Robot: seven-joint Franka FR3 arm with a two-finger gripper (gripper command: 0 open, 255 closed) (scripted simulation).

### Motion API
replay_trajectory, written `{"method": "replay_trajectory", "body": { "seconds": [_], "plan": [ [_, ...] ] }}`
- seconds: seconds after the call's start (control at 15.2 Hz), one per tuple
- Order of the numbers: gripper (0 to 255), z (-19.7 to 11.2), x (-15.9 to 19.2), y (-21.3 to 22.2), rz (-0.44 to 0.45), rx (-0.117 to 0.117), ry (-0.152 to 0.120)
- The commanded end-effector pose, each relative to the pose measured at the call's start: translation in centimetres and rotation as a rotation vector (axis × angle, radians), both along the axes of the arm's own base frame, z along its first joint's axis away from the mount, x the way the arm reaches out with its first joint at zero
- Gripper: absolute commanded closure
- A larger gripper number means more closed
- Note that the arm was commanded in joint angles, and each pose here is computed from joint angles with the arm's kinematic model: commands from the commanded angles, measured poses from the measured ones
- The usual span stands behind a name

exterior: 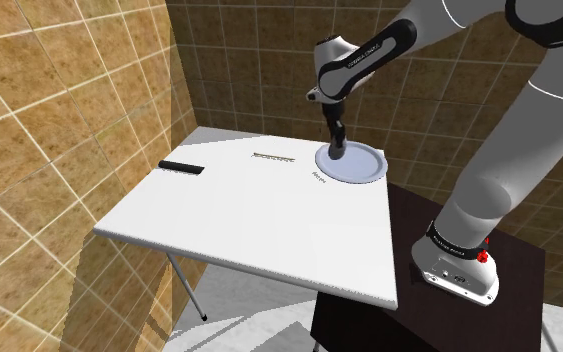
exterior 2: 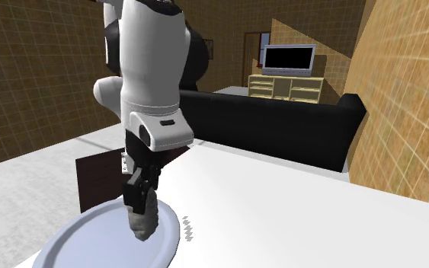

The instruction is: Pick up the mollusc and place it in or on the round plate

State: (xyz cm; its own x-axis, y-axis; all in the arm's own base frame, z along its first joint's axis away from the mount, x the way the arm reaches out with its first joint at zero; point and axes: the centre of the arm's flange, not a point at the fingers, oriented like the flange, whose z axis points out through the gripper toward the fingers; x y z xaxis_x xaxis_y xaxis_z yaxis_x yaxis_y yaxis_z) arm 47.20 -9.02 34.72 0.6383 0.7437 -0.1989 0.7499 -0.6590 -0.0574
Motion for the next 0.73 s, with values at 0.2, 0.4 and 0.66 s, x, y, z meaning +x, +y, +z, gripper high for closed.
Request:
{"method": "replay_trajectory", "body": {
  "seconds": [0.2,0.4,0.66],
  "plan": [
    [255,0.1,-2.9,-5.9,0.002,0.0,0.0],
    [255,-1.0,-3.3,-6.6,0.002,0.0,0.0],
    [255,-3.1,-3.3,-6.6,0.002,0.0,0.0]
  ]
}}
